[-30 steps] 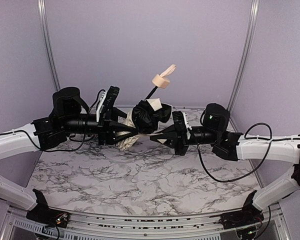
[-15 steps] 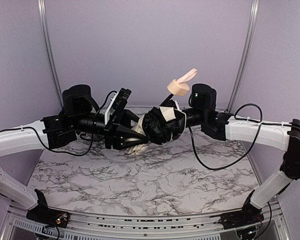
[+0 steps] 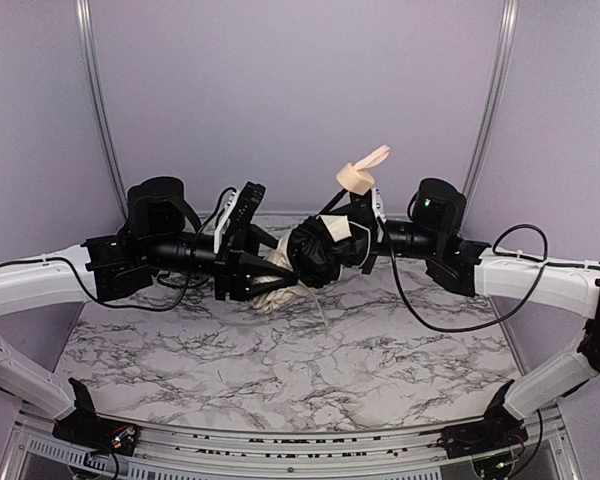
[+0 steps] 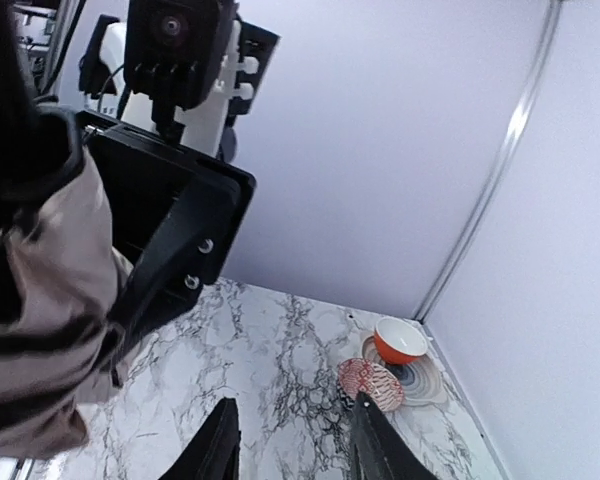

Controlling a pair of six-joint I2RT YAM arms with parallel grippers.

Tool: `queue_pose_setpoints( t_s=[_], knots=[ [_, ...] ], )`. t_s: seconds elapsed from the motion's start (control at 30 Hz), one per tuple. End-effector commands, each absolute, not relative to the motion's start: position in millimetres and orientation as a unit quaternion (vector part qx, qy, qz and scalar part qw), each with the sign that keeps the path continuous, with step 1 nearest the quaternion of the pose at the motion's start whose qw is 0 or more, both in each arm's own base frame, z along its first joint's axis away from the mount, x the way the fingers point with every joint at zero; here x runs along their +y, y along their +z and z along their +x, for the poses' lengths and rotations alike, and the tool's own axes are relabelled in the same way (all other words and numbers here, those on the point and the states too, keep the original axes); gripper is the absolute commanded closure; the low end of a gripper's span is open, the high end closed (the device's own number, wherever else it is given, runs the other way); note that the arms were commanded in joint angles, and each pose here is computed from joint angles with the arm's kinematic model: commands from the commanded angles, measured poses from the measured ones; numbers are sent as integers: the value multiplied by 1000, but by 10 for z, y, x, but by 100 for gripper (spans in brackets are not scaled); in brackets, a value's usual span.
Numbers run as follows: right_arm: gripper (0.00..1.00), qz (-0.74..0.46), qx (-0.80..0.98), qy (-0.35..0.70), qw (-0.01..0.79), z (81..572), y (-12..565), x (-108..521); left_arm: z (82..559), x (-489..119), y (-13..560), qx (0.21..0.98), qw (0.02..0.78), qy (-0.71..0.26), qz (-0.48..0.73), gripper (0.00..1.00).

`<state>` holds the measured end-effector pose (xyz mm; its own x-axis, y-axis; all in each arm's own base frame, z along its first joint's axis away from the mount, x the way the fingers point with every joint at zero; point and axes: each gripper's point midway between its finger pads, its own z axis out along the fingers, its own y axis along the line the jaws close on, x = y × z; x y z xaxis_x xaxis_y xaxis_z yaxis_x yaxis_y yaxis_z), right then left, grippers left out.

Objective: Put away the umbrella

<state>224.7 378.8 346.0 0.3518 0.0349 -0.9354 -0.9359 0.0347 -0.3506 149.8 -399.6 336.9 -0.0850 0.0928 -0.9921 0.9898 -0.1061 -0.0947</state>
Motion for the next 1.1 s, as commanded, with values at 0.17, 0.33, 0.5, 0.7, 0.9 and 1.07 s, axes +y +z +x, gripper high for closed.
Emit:
queue_pose_setpoints(
  t_s=[0.17, 0.33, 0.5, 0.7, 0.9, 1.07],
  knots=[
    [47, -396, 631, 239, 623, 3085, 3131, 2688, 2351, -3599, 2958, 689, 457, -350, 440, 100],
    [42, -329, 699, 183, 608, 3300, 2976, 2095, 2592, -3400, 2541, 741, 422, -299, 427, 100],
    [32, -396, 676, 164, 600, 3190, 3106, 2168, 2602, -3350, 1893, 765, 347, -230, 492, 100],
    [13, -574, 611, 248, 486, 2611, 2961, 3149, 2435, -3557, 1596, 752, 268, -284, 531, 100],
    [13, -743, 440, 174, 474, 1905, 2401, 3695, 2228, -3704, 1373, 745, 174, -357, 536, 100],
    [12, -768, 394, 119, 491, 1776, 2134, 3893, 2160, -3735, 1364, 741, 154, -376, 534, 100]
  ],
)
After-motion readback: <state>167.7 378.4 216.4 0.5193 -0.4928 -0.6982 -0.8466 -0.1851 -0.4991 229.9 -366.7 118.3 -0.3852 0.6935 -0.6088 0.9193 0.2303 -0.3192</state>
